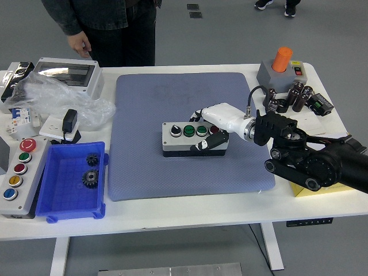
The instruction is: Pick up the button,place it on the desk,press the button,press the button
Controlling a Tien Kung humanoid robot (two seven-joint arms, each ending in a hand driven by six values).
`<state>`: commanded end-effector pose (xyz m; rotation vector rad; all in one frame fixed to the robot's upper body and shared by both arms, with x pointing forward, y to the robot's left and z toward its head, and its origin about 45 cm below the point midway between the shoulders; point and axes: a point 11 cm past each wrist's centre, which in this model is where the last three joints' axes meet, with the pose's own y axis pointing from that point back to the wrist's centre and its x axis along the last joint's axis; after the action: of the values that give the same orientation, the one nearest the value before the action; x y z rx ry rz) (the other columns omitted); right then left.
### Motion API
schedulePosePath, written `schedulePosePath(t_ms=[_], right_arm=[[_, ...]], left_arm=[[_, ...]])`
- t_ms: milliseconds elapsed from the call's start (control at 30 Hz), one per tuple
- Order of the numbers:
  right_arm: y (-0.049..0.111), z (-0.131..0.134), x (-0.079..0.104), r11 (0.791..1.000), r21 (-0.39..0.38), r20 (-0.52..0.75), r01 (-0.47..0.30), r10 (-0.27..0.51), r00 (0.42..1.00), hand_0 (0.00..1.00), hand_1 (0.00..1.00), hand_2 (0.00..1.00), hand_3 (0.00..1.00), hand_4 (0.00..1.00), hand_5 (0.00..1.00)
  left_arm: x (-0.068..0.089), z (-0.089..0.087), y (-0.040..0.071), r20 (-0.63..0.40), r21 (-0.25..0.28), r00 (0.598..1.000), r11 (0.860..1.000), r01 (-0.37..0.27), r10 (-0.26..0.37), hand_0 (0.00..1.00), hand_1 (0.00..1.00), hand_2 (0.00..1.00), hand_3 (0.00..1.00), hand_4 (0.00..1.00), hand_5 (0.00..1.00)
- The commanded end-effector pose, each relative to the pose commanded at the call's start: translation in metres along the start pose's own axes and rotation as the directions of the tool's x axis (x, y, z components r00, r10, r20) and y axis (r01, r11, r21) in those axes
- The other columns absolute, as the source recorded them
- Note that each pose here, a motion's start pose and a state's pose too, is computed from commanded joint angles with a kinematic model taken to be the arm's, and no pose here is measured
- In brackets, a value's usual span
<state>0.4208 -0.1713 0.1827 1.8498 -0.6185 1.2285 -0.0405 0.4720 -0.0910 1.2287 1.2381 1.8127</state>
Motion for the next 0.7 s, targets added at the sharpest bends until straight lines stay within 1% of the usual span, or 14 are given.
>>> schedulePosePath(t_ms=[67, 100, 267, 300, 467, 500, 533, 667, 700], right_arm=[[0.000, -0.001, 0.002, 1.000, 0.004, 0.009, -0.001, 0.001, 1.000, 0.707, 0.692, 0.780, 0.796, 0.998, 0.580], [0.001, -0.001, 0.004, 1.000, 0.006, 0.014, -0.002, 0.002, 1.000, 0.719, 0.703, 0.829, 0.853, 0.998, 0.661], [0.001, -0.001, 0.007, 1.000, 0.007, 0.030, -0.005, 0.004, 1.000, 0.719, 0.703, 0.829, 0.853, 0.998, 0.661], [0.001, -0.001, 0.007, 1.000, 0.007, 0.032, -0.004, 0.004, 0.999, 0.725, 0.708, 0.868, 0.890, 0.998, 0.779], [0.001, 0.000, 0.011, 1.000, 0.007, 0.046, -0.012, 0.012, 0.999, 0.725, 0.708, 0.868, 0.890, 0.998, 0.779], [0.001, 0.000, 0.013, 1.000, 0.006, 0.050, -0.017, 0.017, 0.999, 0.729, 0.714, 0.913, 0.913, 0.998, 0.828], [0.001, 0.000, 0.014, 1.000, 0.006, 0.053, -0.021, 0.021, 0.998, 0.729, 0.714, 0.913, 0.913, 0.998, 0.828], [0.005, 0.003, 0.026, 0.999, 0.000, 0.073, -0.049, 0.049, 0.996, 0.729, 0.714, 0.913, 0.913, 0.998, 0.828], [0.007, 0.004, 0.030, 0.998, -0.002, 0.078, -0.057, 0.057, 0.995, 0.732, 0.723, 0.938, 0.938, 0.998, 0.855]], left_arm=[[0.000, -0.001, 0.000, 0.001, 0.001, 1.000, 1.000, 0.002, -0.002, 0.649, 0.689, 0.692, 0.799, 0.883, 0.478], [0.000, -0.001, 0.000, 0.001, 0.001, 1.000, 1.000, 0.002, -0.002, 0.649, 0.689, 0.691, 0.796, 0.885, 0.479], [0.000, -0.001, 0.000, 0.002, 0.001, 1.000, 1.000, 0.004, -0.004, 0.649, 0.689, 0.691, 0.796, 0.885, 0.479], [0.000, -0.001, 0.000, 0.002, 0.000, 1.000, 1.000, 0.004, -0.004, 0.649, 0.690, 0.691, 0.796, 0.885, 0.480], [0.000, -0.002, 0.000, 0.003, 0.001, 1.000, 1.000, 0.005, -0.005, 0.649, 0.690, 0.691, 0.796, 0.885, 0.480], [0.000, -0.003, 0.000, 0.004, 0.002, 1.000, 1.000, 0.005, -0.005, 0.649, 0.690, 0.691, 0.793, 0.886, 0.480], [0.000, -0.003, 0.000, 0.004, 0.002, 1.000, 1.000, 0.005, -0.005, 0.649, 0.690, 0.691, 0.793, 0.886, 0.480], [0.000, -0.002, 0.000, 0.004, -0.001, 1.000, 1.000, 0.004, -0.004, 0.649, 0.690, 0.691, 0.793, 0.886, 0.480], [0.000, -0.002, 0.000, 0.004, -0.001, 1.000, 1.000, 0.004, -0.004, 0.649, 0.691, 0.690, 0.793, 0.885, 0.481]])
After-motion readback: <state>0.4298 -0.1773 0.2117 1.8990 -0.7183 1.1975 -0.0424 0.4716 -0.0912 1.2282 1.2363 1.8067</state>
